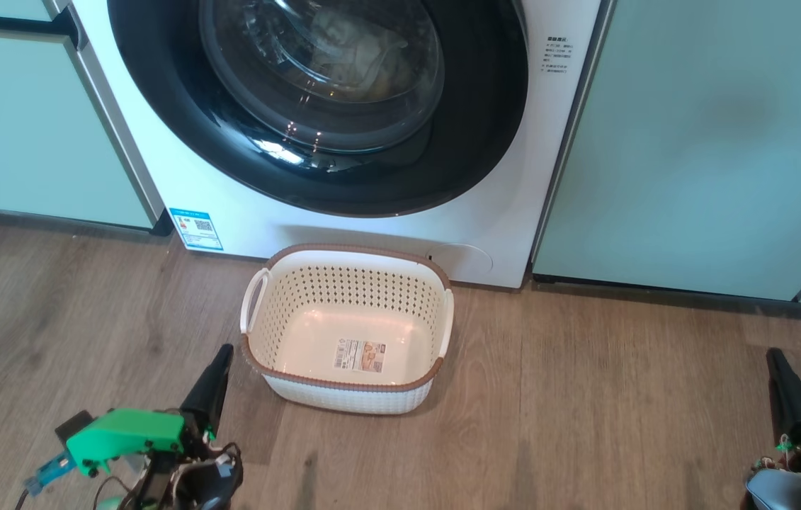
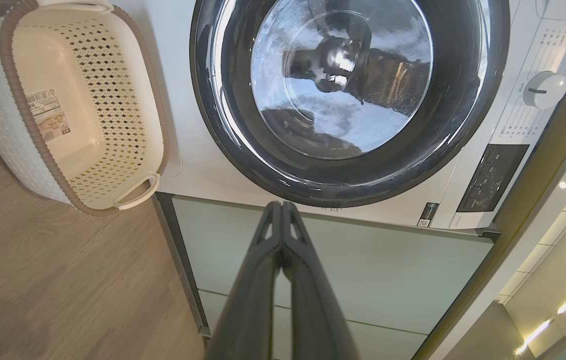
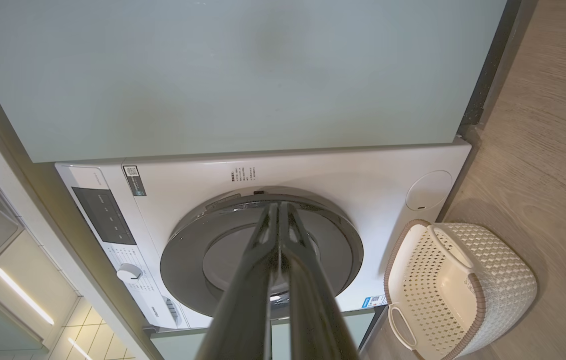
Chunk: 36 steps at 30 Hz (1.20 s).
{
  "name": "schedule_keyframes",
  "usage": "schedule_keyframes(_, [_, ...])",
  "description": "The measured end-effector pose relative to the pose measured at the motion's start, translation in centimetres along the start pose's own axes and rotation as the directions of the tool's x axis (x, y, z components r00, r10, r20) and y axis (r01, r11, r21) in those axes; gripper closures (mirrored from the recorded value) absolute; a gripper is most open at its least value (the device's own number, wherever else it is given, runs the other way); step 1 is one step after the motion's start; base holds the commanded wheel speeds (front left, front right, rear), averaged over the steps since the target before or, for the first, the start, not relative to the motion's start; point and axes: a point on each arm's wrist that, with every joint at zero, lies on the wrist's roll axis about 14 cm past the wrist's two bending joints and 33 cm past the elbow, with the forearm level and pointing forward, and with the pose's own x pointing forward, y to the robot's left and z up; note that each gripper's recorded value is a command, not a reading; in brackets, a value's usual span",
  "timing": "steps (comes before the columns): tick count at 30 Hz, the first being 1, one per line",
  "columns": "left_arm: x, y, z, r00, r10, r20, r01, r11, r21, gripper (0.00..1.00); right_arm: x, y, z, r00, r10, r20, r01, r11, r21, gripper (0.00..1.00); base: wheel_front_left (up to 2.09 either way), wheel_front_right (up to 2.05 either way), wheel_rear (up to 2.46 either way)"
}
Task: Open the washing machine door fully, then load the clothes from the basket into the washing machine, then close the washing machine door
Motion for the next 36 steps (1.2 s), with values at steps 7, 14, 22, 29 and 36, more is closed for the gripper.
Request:
schedule_keyframes(7, [0.01, 0.0, -0.01, 1.0, 0.0, -0.001, 0.0, 1.0, 0.001, 1.0, 0.0, 0.0, 0.06, 1.0, 0.0, 0.002, 0.0, 1.0, 0.001, 1.0, 0.0, 0.0, 0.0])
schedule_keyframes(14, [0.01, -0.01, 0.0, 1.0, 0.0, 0.0, 0.0, 1.0, 0.0, 1.0, -0.01, -0.01, 0.07, 1.0, 0.0, 0.003, 0.0, 1.0, 0.001, 1.0, 0.0, 0.0, 0.0])
schedule_keyframes(22, [0.01, -0.01, 0.0, 1.0, 0.0, 0.0, 0.0, 1.0, 0.0, 1.0, -0.01, -0.01, -0.01, 1.0, 0.0, -0.004, 0.0, 1.0, 0.002, 1.0, 0.0, 0.0, 0.0])
schedule_keyframes(29, [0.01, 0.0, -0.03, 1.0, 0.0, -0.003, 0.0, 1.0, 0.0, 1.0, -0.01, -0.01, 0.0, 1.0, 0.0, -0.003, 0.0, 1.0, 0.002, 1.0, 0.0, 0.0, 0.0])
schedule_keyframes(36, [0.01, -0.01, -0.04, 1.0, 0.0, -0.003, 0.0, 1.0, -0.001, 1.0, -0.01, -0.02, 0.01, 1.0, 0.0, -0.002, 0.0, 1.0, 0.003, 1.0, 0.0, 0.0, 0.0])
